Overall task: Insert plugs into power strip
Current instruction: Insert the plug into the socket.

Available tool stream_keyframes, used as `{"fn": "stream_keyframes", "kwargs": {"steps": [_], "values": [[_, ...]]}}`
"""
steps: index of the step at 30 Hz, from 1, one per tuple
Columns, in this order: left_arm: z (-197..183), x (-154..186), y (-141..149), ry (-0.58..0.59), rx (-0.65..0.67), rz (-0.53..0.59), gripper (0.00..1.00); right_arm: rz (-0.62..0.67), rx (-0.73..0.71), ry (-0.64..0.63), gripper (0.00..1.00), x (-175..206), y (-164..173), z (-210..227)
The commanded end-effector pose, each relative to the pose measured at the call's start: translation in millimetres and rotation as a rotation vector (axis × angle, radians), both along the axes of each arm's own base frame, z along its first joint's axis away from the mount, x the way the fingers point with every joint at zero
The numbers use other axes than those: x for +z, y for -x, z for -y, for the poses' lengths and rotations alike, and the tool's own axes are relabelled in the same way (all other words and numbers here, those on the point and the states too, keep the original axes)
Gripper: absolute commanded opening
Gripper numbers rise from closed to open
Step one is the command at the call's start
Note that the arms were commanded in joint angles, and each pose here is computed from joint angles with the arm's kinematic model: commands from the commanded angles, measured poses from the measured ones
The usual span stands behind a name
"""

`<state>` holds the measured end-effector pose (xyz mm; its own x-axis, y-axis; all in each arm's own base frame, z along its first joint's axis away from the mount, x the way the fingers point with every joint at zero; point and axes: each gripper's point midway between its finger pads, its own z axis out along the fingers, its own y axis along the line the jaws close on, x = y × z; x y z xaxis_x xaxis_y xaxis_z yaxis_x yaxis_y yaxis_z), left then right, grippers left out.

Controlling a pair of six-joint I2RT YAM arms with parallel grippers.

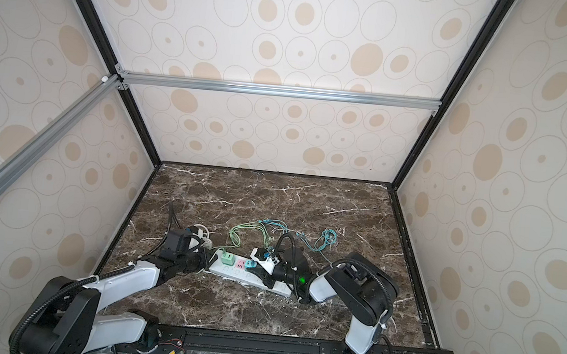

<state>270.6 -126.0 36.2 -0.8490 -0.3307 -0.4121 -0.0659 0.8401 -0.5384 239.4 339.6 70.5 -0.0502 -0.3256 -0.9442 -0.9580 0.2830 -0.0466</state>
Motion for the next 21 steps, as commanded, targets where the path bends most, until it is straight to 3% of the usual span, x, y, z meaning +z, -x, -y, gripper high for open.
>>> {"fn": "stream_keyframes", "kwargs": {"steps": [1, 4, 13, 21], "values": [[-16.4, -37.4, 34.1, -0.086, 0.012, -0.162, 0.23, -0.118, -0.117, 0.205, 0.17, -56.4, -2.6, 30.4], [-16.8, -37.4, 33.7, -0.087, 0.014, -0.162, 0.23, -0.086, -0.110, 0.185, 0.34, -45.3, -4.1, 28.9], [-16.3, -36.7, 32.5, -0.085, 0.014, -0.156, 0.23, -0.016, -0.166, 0.141, 0.64, -0.3, -9.9, 35.3], [-15.9, -31.8, 29.3, -0.081, 0.018, -0.141, 0.23, -0.045, -0.246, 0.083, 0.65, 43.3, -9.9, 45.8]]}}
